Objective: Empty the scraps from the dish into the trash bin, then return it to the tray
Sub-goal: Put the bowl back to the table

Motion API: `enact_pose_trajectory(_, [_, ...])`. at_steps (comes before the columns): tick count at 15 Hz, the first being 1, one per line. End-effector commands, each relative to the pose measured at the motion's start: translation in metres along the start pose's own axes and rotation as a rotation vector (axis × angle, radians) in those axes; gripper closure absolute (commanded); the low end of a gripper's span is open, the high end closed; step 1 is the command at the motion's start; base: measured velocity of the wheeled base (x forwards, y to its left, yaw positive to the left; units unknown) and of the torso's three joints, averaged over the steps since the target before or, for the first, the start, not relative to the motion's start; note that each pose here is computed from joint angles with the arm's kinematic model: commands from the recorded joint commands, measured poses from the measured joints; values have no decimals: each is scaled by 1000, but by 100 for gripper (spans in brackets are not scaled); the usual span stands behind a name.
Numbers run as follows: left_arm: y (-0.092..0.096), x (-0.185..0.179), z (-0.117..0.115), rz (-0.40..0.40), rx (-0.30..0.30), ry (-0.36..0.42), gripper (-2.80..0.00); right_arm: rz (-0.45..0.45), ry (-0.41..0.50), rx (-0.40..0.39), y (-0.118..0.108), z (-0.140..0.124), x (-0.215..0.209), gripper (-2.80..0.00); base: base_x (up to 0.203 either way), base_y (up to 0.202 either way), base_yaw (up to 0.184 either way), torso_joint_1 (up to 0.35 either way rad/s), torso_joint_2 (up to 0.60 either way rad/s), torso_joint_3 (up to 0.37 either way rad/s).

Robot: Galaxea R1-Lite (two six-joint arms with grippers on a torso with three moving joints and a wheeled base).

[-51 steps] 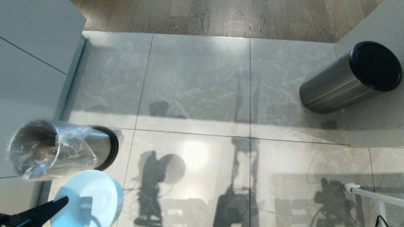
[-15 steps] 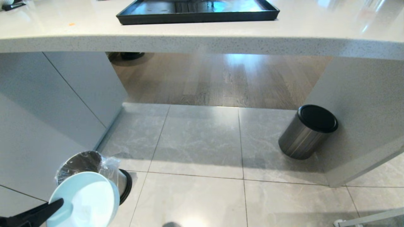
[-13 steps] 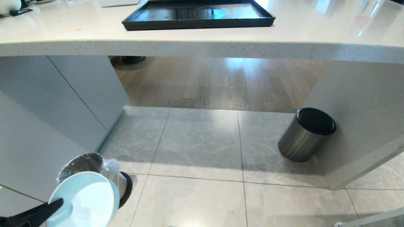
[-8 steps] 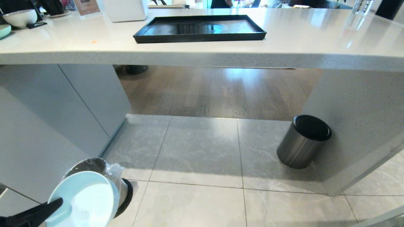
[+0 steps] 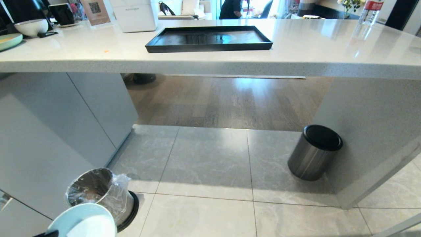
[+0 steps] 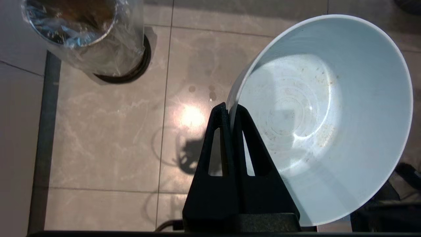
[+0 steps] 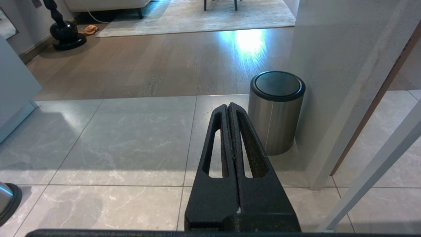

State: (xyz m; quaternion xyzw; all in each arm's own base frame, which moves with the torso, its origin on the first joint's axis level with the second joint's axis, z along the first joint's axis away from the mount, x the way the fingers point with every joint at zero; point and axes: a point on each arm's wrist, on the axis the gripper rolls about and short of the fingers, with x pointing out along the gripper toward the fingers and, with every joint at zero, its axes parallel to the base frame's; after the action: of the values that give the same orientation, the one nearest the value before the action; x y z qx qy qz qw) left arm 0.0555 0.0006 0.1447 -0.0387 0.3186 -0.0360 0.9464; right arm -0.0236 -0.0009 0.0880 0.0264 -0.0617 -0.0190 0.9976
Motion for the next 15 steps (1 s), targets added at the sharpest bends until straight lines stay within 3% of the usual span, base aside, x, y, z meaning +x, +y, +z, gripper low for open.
enact_pose_trajectory(1, [-1, -4, 0, -3, 1, 45, 0, -2, -2, 0, 0, 0, 0, 0, 0, 0, 0, 0, 0, 0])
enact_pose_trajectory(5, [-1, -5, -6, 0, -1, 77, 0, 0, -2, 0, 0, 0, 0, 0, 0, 0, 0, 4, 2, 55])
enact_pose_trajectory(15, [-2, -12, -8, -2, 54, 21, 0, 0, -1, 0, 0, 0, 0, 0, 0, 0, 0, 0, 0, 3])
